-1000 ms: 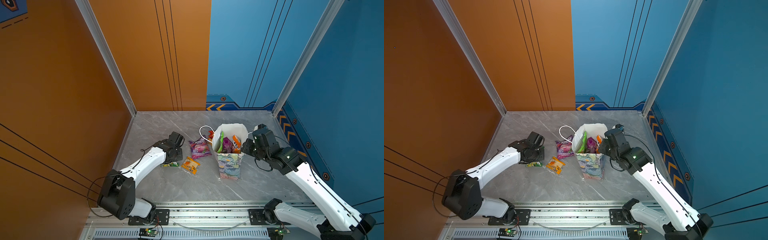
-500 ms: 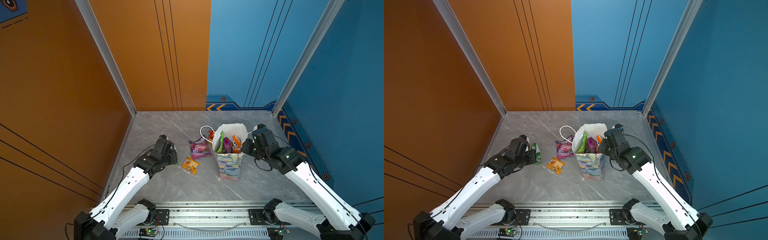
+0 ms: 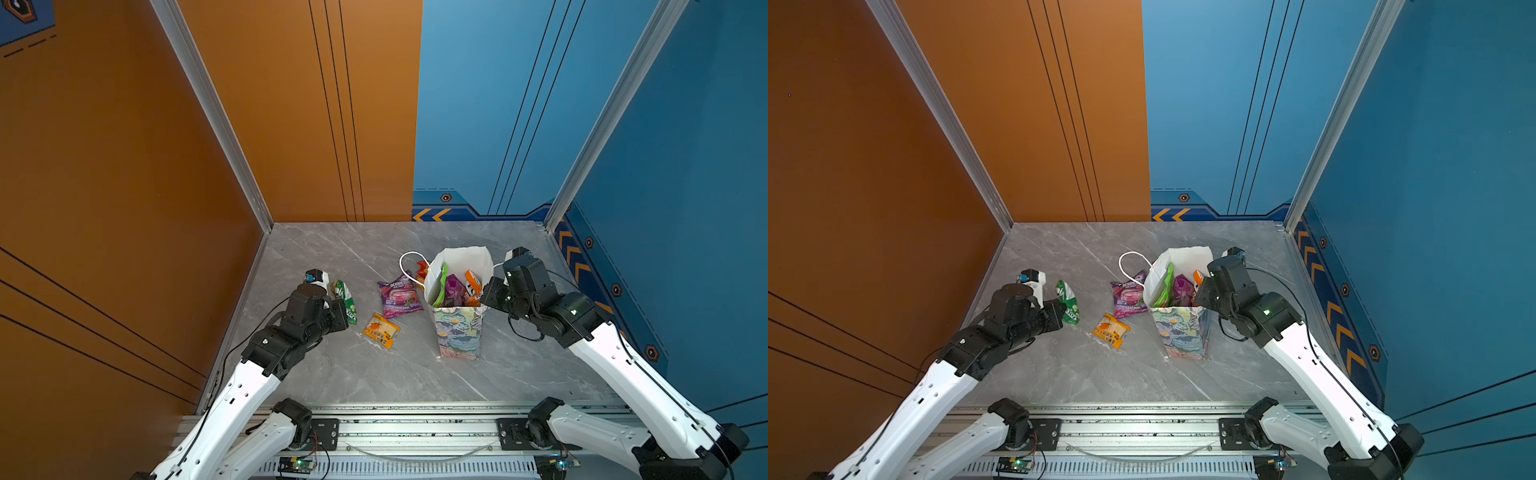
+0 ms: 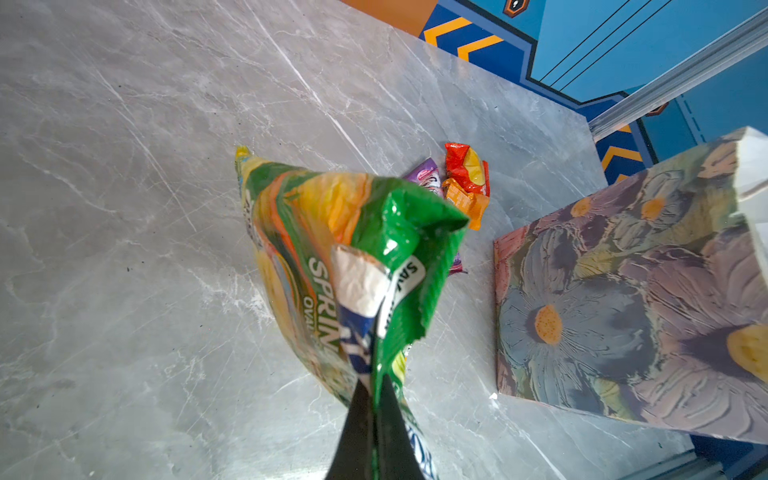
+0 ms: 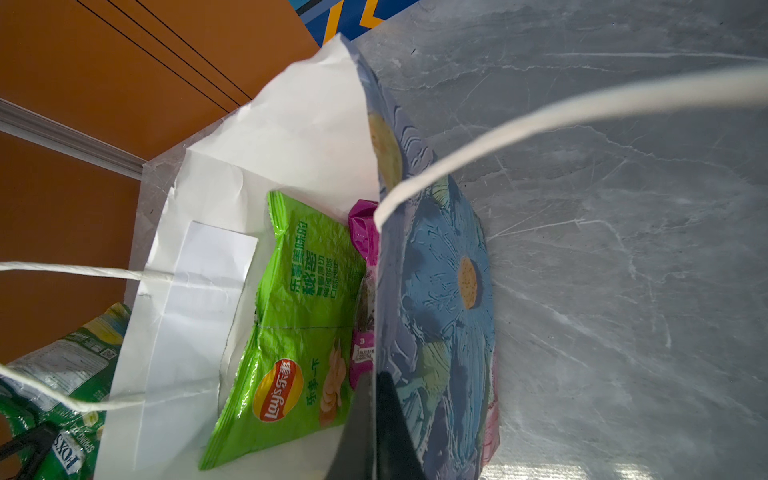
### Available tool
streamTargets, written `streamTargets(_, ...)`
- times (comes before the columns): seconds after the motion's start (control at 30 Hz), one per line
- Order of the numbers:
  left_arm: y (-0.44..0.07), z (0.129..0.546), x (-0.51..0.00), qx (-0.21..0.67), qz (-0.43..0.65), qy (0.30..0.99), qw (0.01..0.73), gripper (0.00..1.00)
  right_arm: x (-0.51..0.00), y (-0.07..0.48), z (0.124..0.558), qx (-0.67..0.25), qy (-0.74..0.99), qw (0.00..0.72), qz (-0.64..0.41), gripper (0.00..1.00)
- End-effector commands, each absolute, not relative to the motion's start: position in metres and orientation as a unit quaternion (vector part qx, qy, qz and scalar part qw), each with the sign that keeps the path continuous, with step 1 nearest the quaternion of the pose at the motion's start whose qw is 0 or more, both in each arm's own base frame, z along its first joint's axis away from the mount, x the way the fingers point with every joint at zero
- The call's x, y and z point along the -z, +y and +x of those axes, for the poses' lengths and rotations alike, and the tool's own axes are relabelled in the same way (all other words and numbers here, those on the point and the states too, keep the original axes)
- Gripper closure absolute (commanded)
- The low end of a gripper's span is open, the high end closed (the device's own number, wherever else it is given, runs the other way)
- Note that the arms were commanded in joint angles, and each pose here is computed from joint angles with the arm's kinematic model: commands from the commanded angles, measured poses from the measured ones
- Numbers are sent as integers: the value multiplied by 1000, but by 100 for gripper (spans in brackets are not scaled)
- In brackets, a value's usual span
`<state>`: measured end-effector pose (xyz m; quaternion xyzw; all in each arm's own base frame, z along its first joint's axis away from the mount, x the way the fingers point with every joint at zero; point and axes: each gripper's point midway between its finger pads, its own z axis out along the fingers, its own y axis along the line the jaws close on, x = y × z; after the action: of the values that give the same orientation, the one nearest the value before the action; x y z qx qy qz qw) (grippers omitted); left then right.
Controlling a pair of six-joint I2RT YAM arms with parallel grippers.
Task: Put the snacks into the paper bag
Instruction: 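Lift the Spring Tea bag off the table with the left gripper, then carry the Spring Tea bag over the paper bag opening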
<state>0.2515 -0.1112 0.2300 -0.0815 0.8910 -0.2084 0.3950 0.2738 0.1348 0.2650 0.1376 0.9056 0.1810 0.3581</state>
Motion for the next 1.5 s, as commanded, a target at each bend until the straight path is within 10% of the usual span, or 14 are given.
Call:
streamTargets(0.0,-117,253,-277,251,-70,857,444,100,-276,138,277,-185,902,369,126,100)
streamTargets(1.47,-234,234,-470,415,102,760,490,100,-286,146,276,-193,901,375,99,100)
